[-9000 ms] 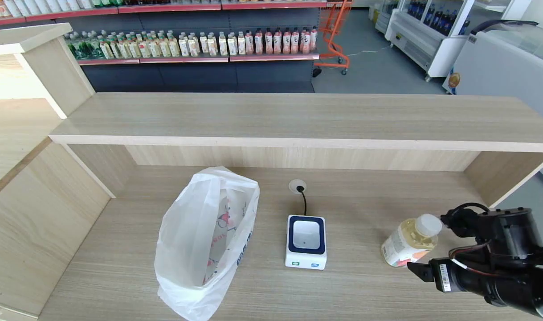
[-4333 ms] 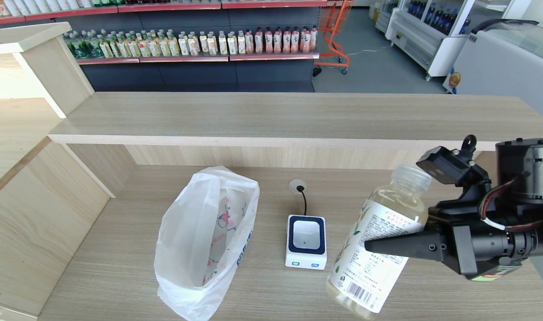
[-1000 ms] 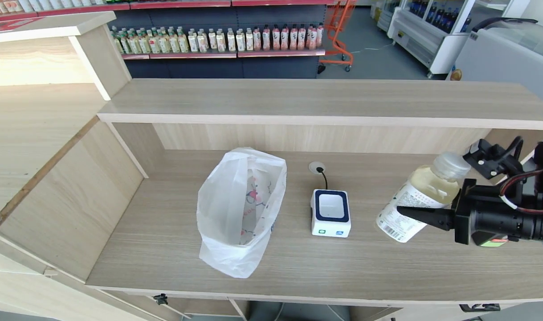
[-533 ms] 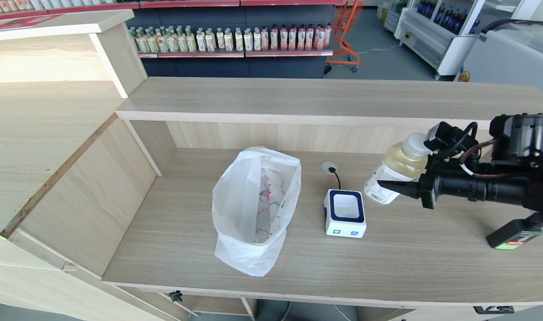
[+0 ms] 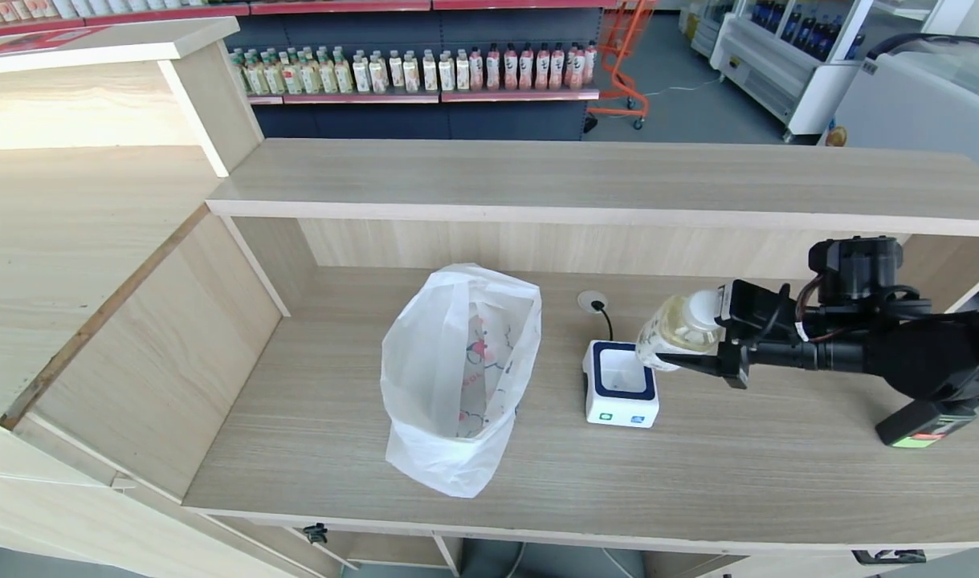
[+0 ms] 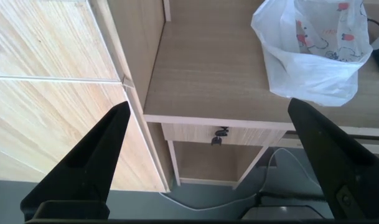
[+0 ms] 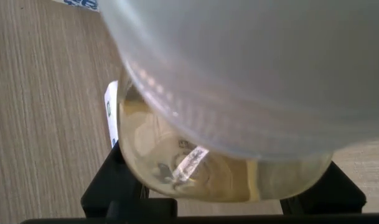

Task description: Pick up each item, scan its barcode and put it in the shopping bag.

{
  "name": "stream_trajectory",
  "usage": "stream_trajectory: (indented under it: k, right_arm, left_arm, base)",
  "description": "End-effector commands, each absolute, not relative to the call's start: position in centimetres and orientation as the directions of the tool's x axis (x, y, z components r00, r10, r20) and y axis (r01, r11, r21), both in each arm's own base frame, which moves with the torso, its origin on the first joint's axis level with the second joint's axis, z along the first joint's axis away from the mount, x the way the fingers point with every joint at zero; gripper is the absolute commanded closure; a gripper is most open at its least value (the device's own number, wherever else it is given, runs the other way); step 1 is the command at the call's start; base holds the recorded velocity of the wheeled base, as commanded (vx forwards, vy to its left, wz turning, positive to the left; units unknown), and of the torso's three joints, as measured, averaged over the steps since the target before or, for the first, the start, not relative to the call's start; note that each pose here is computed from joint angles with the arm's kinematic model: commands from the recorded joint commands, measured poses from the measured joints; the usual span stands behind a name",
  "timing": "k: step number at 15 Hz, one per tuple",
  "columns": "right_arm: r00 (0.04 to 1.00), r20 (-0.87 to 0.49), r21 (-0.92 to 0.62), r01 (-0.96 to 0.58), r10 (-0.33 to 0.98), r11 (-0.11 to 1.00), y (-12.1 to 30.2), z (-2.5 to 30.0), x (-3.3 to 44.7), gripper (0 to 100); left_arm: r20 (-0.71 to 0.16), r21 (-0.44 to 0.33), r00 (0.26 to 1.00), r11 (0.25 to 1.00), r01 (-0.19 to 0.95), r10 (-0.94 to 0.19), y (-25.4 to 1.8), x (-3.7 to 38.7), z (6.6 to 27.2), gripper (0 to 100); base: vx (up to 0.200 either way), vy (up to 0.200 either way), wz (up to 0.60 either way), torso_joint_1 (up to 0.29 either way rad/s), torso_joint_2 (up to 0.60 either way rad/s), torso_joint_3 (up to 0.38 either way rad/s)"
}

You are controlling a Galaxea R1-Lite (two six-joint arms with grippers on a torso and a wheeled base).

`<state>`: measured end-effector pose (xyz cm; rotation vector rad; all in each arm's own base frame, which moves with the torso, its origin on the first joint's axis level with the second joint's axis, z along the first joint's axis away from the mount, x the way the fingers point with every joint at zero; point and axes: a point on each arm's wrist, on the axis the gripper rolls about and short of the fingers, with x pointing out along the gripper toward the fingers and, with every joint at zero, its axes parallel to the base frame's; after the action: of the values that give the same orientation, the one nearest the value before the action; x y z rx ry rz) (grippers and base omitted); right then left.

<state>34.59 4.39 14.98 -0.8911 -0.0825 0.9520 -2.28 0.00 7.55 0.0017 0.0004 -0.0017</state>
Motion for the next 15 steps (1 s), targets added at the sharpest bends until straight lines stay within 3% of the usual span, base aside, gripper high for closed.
stream_trajectory:
  k: [1, 6, 15]
  right_arm:
    - [0.584, -0.324, -0.685, -0.687, 0.744, 0.241, 4.8, 13.8, 35.3, 100]
    - [0.566, -0.321, -0.748, -0.643, 0.759, 0.163, 5.9, 12.9, 36.5, 100]
    - [0.567, -0.284, -0.797, -0.588, 0.773, 0.138, 7.0, 11.1, 37.6, 100]
  left_arm:
    - [0.000, 0.002, 1.000, 1.000, 0.002, -0.002, 0.0, -2.3, 7.5, 0]
    - [0.000, 0.002, 1.000, 1.000, 0.002, -0.002, 0.0, -2.3, 7.5, 0]
    - [0.000, 0.002, 1.000, 1.000, 0.002, -0.002, 0.0, -2.3, 7.5, 0]
  base:
    - [0.000, 0.000, 0.00, 0.000, 0.00, 0.000]
    - [0.000, 0.000, 0.00, 0.000, 0.00, 0.000]
    - [0.000, 0.000, 0.00, 0.000, 0.00, 0.000]
